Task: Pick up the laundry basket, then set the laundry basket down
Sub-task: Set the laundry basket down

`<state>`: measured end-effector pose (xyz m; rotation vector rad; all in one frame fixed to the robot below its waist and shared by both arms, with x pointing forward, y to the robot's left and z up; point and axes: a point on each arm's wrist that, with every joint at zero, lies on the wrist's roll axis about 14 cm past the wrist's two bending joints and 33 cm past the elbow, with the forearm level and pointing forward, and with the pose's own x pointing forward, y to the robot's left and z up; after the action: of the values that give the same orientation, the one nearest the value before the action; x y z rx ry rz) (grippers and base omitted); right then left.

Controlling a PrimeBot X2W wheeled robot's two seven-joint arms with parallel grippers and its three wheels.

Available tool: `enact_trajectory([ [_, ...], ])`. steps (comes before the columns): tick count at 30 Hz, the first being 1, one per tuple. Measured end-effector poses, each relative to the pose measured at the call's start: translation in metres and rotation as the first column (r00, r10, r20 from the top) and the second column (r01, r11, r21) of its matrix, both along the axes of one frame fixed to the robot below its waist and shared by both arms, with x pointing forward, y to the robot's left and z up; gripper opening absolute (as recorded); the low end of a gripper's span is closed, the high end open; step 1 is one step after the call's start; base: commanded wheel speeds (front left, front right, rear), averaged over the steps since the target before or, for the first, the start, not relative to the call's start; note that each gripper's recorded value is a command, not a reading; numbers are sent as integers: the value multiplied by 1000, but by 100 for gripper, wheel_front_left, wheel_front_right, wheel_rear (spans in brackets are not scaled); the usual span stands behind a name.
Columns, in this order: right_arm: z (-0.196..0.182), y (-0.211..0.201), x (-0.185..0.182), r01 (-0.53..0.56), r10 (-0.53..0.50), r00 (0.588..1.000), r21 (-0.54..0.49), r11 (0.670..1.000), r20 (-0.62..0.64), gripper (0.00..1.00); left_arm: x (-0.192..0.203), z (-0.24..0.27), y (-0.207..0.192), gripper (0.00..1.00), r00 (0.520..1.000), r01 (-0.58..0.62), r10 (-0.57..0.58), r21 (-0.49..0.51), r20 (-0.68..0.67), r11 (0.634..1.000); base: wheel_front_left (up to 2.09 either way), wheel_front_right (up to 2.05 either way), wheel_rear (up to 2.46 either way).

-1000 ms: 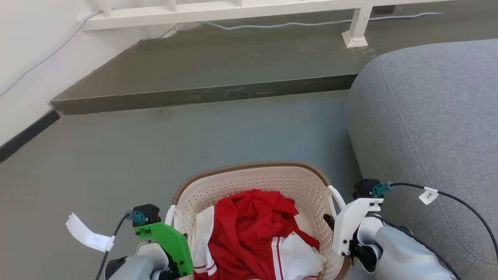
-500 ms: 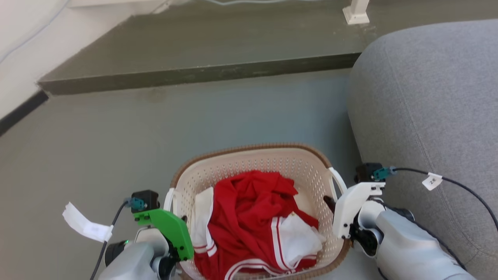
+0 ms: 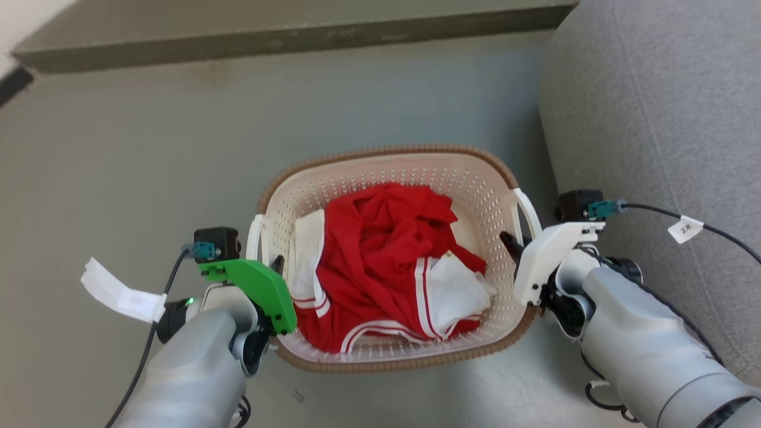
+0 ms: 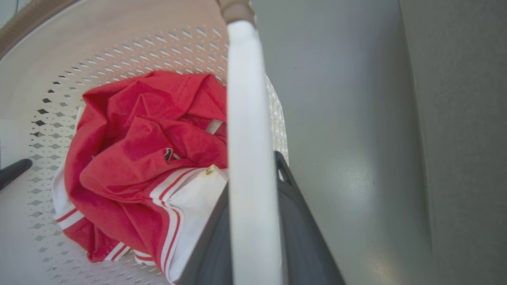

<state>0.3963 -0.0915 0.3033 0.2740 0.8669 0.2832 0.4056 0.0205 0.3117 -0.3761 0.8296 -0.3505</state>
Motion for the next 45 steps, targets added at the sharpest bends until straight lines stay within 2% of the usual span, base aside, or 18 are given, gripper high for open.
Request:
enact_trajectory([
  [14, -38, -9, 35, 13, -13, 1000, -9, 1000, -16, 0, 37, -33, -8, 0, 1000, -14, 14, -28, -2, 1000, 0, 0, 0],
  [32, -108, -16, 41, 16, -18, 994, -24, 1000, -111, 0, 49, -96, -13, 0, 996, -24, 19, -51, -93, 998, 0, 0, 0],
  [45, -145, -20, 48, 22, -26, 991, -29, 999, -132, 0, 57, -130, -19, 0, 993, -13, 6, -60, -118, 998, 0, 0, 0],
])
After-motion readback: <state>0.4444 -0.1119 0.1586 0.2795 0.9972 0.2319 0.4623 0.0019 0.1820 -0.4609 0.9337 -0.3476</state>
